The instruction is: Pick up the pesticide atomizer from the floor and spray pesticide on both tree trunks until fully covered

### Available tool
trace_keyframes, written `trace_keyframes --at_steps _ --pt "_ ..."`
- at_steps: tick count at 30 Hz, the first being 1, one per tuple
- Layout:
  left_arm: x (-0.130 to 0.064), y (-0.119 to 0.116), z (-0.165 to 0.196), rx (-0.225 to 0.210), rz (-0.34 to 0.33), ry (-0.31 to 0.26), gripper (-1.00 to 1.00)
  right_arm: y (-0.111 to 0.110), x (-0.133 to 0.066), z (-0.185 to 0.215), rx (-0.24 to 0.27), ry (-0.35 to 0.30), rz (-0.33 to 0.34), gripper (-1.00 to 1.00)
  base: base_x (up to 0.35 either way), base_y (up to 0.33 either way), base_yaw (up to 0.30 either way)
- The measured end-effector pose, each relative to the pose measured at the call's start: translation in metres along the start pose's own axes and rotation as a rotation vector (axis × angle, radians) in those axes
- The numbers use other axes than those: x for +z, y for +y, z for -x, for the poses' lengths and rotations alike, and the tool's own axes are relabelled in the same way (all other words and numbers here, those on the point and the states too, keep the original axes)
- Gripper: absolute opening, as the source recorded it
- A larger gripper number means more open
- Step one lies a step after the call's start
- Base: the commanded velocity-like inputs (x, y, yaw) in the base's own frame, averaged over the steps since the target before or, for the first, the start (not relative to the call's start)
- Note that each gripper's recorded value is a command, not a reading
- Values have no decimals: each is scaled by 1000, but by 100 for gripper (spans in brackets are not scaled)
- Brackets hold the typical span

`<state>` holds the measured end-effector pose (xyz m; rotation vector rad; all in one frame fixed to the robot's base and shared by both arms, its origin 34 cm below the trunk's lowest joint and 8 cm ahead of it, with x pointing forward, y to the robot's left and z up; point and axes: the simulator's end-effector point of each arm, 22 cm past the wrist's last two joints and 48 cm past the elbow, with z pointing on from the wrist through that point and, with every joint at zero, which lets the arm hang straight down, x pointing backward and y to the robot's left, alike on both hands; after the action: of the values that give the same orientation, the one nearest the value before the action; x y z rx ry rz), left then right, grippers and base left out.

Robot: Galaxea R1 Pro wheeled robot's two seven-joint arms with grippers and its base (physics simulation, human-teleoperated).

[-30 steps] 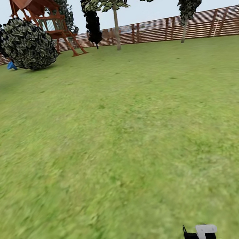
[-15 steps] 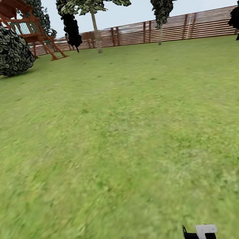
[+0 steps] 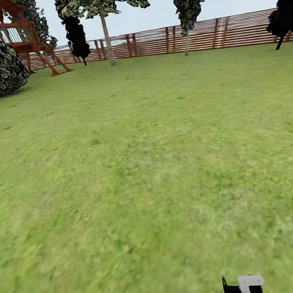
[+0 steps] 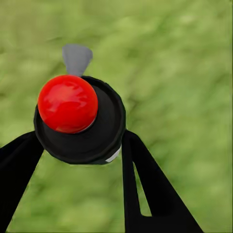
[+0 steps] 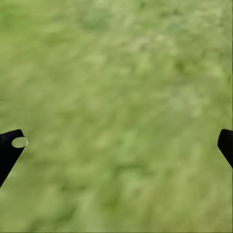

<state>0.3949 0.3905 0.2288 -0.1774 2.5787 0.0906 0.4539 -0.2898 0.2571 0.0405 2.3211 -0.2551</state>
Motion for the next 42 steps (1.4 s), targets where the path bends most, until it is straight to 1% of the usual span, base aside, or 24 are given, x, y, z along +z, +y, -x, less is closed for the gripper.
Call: trace_keyframes --at_steps 11,19,31,38,42 --pt "1 2 -7 -2 5 16 -100 1 0 -7 -1 14 1 100 335 122 194" --pt "1 1 -8 -2 5 18 -100 0 0 -7 -14 13 10 100 335 158 17" --pt "1 0 -8 -3 3 20 -100 1 0 -8 -13 14 11 100 335 118 0" --pt "1 0 -8 -3 3 19 -100 2 0 -7 -12 14 11 100 338 5 190" --pt "1 0 -8 -4 2 20 -100 2 0 -8 -11 14 10 100 339 0 63"
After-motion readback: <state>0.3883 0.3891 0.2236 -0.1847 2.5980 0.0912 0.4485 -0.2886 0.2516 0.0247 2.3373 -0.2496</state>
